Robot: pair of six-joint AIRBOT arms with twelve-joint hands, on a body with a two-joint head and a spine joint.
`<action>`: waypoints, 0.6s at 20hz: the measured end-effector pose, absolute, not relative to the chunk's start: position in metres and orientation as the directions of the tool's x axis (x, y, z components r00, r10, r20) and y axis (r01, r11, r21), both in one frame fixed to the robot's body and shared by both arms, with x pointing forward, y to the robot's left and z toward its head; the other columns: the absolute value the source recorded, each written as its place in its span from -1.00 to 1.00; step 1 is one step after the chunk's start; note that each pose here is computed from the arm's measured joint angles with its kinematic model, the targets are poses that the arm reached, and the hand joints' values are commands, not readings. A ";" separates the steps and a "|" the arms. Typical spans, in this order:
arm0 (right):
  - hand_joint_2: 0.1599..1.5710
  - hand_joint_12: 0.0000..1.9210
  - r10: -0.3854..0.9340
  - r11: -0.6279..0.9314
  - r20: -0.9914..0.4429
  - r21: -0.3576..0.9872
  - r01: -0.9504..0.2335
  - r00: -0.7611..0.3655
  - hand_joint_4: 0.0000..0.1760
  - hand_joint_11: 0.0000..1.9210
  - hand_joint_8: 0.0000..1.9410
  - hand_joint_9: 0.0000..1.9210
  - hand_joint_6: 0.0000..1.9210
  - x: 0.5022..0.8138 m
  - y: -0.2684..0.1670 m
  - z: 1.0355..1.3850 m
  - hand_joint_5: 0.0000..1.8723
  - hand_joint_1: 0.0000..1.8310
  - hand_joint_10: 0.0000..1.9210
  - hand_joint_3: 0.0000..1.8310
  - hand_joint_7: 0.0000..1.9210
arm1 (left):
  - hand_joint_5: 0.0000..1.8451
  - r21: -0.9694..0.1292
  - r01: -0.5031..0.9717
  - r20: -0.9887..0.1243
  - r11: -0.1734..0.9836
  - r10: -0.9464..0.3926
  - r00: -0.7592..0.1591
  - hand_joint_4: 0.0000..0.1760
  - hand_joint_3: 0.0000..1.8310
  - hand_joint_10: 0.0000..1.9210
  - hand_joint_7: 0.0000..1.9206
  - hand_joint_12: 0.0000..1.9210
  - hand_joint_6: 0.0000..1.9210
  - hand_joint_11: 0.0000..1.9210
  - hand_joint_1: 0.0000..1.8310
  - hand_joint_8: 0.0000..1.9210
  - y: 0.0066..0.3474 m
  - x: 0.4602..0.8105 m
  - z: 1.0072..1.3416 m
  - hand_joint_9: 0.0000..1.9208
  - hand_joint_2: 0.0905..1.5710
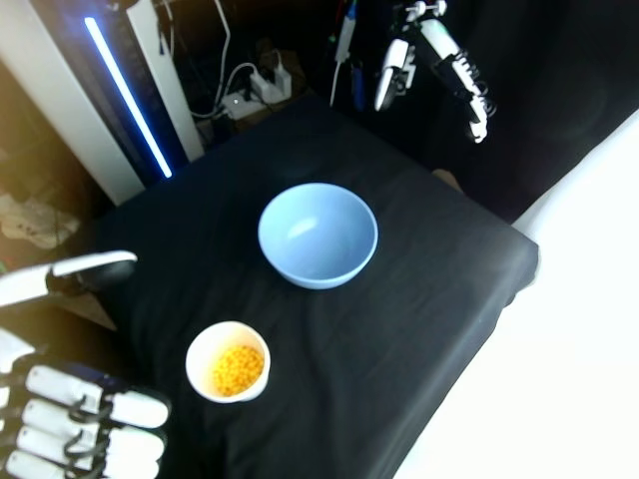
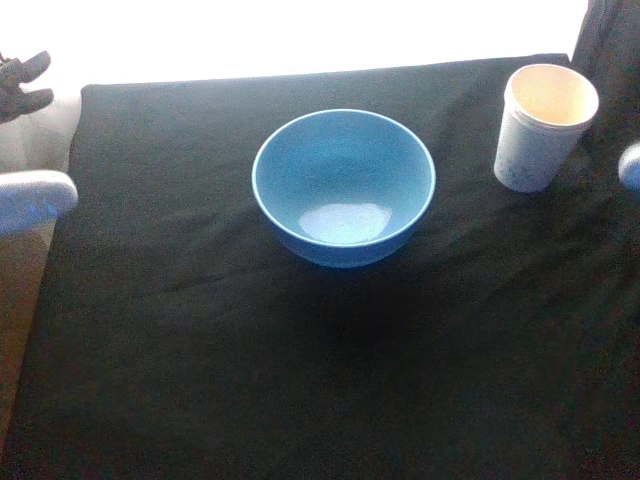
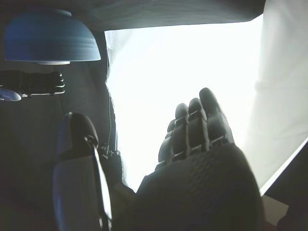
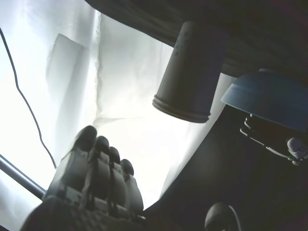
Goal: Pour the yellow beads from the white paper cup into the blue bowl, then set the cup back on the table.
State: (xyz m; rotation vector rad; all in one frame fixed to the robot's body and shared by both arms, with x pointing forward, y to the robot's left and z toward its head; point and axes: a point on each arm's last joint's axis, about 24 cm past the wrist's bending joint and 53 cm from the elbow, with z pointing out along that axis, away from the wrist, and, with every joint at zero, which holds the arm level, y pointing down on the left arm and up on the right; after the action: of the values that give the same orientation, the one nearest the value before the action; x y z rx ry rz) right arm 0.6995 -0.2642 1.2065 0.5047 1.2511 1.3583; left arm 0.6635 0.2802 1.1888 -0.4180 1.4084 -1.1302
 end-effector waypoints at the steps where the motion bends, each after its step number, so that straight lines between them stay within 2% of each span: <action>1: -0.53 -0.71 0.898 0.232 -0.364 0.869 -0.437 -0.247 1.00 -1.00 -1.00 -0.97 -1.00 0.699 -0.263 1.205 -1.00 -0.38 -1.00 -0.99 -0.98 | -0.98 -0.809 0.368 -0.553 0.459 -0.805 -0.213 -0.03 -1.00 -0.99 -0.74 -0.65 -1.00 -1.00 -0.61 -1.00 0.280 0.663 1.189 -0.84 0.05; 2: -0.53 -0.71 0.900 0.228 -0.358 0.872 -0.433 -0.248 1.00 -1.00 -1.00 -0.97 -1.00 0.700 -0.262 1.203 -1.00 -0.39 -1.00 -1.00 -0.98 | -0.97 -0.809 0.367 -0.554 0.459 -0.805 -0.214 -0.06 -1.00 -0.99 -0.73 -0.61 -1.00 -1.00 -0.61 -1.00 0.280 0.663 1.189 -0.83 0.03; 3: -0.53 -0.74 0.898 0.232 -0.361 0.874 -0.427 -0.250 1.00 -1.00 -1.00 -0.98 -1.00 0.699 -0.262 1.201 -1.00 -0.39 -1.00 -1.00 -0.97 | -0.97 -0.811 0.368 -0.549 0.454 -0.807 -0.215 -0.01 -1.00 -1.00 -0.73 -0.63 -1.00 -1.00 -0.60 -1.00 0.279 0.662 1.189 -0.83 0.03; 4: -0.54 -0.80 0.901 0.228 -0.355 0.876 -0.425 -0.249 1.00 -1.00 -1.00 -0.99 -1.00 0.700 -0.262 1.200 -1.00 -0.39 -0.99 -1.00 -0.98 | -0.97 -0.811 0.368 -0.552 0.456 -0.805 -0.219 -0.04 -1.00 -0.99 -0.74 -0.67 -1.00 -1.00 -0.59 -1.00 0.278 0.662 1.188 -0.85 0.04; 6: -0.57 -0.97 0.907 0.224 -0.345 0.882 -0.415 -0.244 1.00 -1.00 -1.00 -1.00 -1.00 0.700 -0.264 1.194 -1.00 -0.34 -1.00 -1.00 -0.98 | -0.97 -0.811 0.366 -0.551 0.456 -0.806 -0.217 -0.02 -1.00 -0.99 -0.74 -0.62 -1.00 -1.00 -0.63 -1.00 0.279 0.662 1.188 -0.84 0.03; 7: -0.56 -0.99 0.910 0.222 -0.338 0.887 -0.405 -0.242 1.00 -1.00 -1.00 -1.00 -1.00 0.702 -0.264 1.190 -1.00 -0.33 -1.00 -1.00 -0.99 | -0.96 -0.813 0.362 -0.550 0.456 -0.807 -0.217 0.10 -1.00 -1.00 -0.73 -0.62 -0.99 -1.00 -0.63 -0.99 0.279 0.663 1.188 -0.84 0.03; 8: -0.55 -1.00 0.918 0.214 -0.322 0.893 -0.395 -0.231 1.00 -1.00 -1.00 -1.00 -1.00 0.705 -0.266 1.186 -1.00 -0.35 -1.00 -1.00 -0.99 | -0.97 -0.814 0.362 -0.548 0.455 -0.808 -0.217 0.05 -1.00 -1.00 -0.74 -0.62 -1.00 -1.00 -0.63 -1.00 0.279 0.663 1.187 -0.85 0.05; 9: -0.58 -1.00 0.922 0.210 -0.315 0.897 -0.390 -0.227 1.00 -1.00 -1.00 -1.00 -1.00 0.707 -0.266 1.184 -1.00 -0.35 -1.00 -1.00 -0.99 | -0.96 -0.813 0.363 -0.550 0.455 -0.806 -0.220 0.18 -1.00 -1.00 -0.73 -0.62 -1.00 -1.00 -0.61 -1.00 0.278 0.663 1.187 -0.85 0.03; 10: -0.58 -1.00 0.931 0.201 -0.295 0.905 -0.375 -0.213 1.00 -1.00 -1.00 -1.00 -1.00 0.710 -0.269 1.180 -1.00 -0.37 -1.00 -1.00 -0.99 | -0.96 -0.814 0.362 -0.549 0.455 -0.806 -0.221 0.21 -1.00 -1.00 -0.73 -0.62 -1.00 -1.00 -0.61 -1.00 0.278 0.663 1.186 -0.85 0.03; 11: -0.61 -1.00 0.935 0.198 -0.288 0.907 -0.372 -0.205 1.00 -1.00 -1.00 -1.00 -1.00 0.712 -0.271 1.178 -1.00 -0.35 -1.00 -1.00 -0.99 | -0.96 -0.814 0.361 -0.548 0.455 -0.807 -0.220 0.21 -1.00 -1.00 -0.73 -0.62 -1.00 -1.00 -0.61 -1.00 0.278 0.663 1.186 -0.85 0.03; 12: -0.63 -1.00 0.946 0.181 -0.263 0.914 -0.362 -0.191 0.97 -1.00 -1.00 -1.00 -1.00 0.715 -0.274 1.174 -1.00 -0.32 -1.00 -1.00 -0.98 | -0.96 -0.814 0.361 -0.548 0.455 -0.807 -0.219 0.12 -1.00 -1.00 -0.72 -0.60 -1.00 -1.00 -0.61 -1.00 0.278 0.663 1.186 -0.84 0.03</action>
State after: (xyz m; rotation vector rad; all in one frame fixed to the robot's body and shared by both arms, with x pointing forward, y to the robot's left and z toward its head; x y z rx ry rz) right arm 0.7148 -0.2737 1.1738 0.6640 1.2111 1.3479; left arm 0.6628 0.2781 1.1864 -0.4251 1.4127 -1.1351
